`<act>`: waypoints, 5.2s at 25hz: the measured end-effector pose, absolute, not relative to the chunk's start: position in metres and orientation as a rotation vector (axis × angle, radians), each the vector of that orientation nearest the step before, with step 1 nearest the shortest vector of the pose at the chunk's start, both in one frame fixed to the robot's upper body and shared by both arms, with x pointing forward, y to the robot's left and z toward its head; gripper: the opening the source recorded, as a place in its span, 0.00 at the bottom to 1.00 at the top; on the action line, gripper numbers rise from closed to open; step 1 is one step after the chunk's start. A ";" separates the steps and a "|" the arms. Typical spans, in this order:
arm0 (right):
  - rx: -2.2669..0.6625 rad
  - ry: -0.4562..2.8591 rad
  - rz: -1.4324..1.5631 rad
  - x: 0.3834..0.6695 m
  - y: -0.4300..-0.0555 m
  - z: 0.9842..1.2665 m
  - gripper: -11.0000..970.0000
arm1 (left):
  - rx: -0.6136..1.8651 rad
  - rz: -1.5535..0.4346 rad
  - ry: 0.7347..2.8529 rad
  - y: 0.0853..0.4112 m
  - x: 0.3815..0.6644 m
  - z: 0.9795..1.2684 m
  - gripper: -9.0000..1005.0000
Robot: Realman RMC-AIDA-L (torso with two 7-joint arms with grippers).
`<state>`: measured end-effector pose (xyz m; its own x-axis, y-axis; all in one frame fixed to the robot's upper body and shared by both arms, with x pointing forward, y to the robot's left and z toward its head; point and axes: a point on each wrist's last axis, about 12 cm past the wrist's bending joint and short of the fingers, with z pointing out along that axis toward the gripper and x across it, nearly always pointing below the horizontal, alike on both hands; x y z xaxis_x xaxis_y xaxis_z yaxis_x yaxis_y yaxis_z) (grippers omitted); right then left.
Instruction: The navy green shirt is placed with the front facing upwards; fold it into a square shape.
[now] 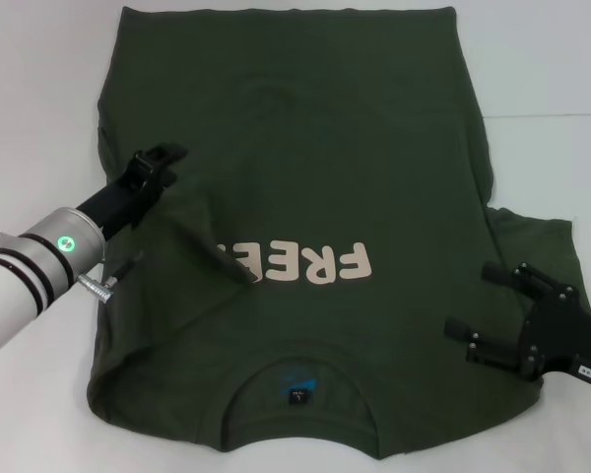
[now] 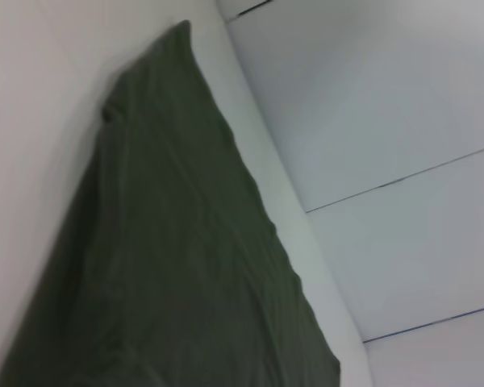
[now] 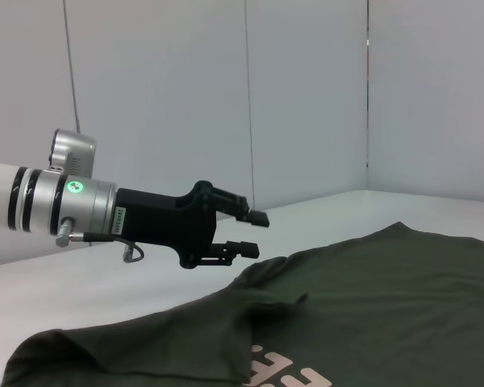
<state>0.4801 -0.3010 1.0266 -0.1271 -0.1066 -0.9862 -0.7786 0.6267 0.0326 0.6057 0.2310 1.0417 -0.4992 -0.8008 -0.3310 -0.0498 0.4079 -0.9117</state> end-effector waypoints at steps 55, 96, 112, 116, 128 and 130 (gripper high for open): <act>0.067 2.826 0.576 0.584 -0.371 1.179 0.91 | 0.686 -0.870 1.872 0.363 0.485 1.111 0.84; 0.110 2.890 0.574 0.593 -0.350 1.114 0.91 | 0.749 -0.826 1.725 0.354 0.466 1.096 0.83; 0.105 2.891 0.579 0.593 -0.347 1.111 0.91 | 0.754 -0.829 1.724 0.353 0.467 1.096 0.83; 0.104 2.891 0.581 0.593 -0.347 1.111 0.91 | 0.755 -0.828 1.724 0.353 0.467 1.096 0.83; 0.109 2.892 0.584 0.593 -0.345 1.108 0.91 | 0.755 -0.830 1.727 0.353 0.466 1.096 0.83; 0.110 2.893 0.588 0.593 -0.345 1.107 0.91 | 0.752 -0.833 1.726 0.353 0.466 1.095 0.83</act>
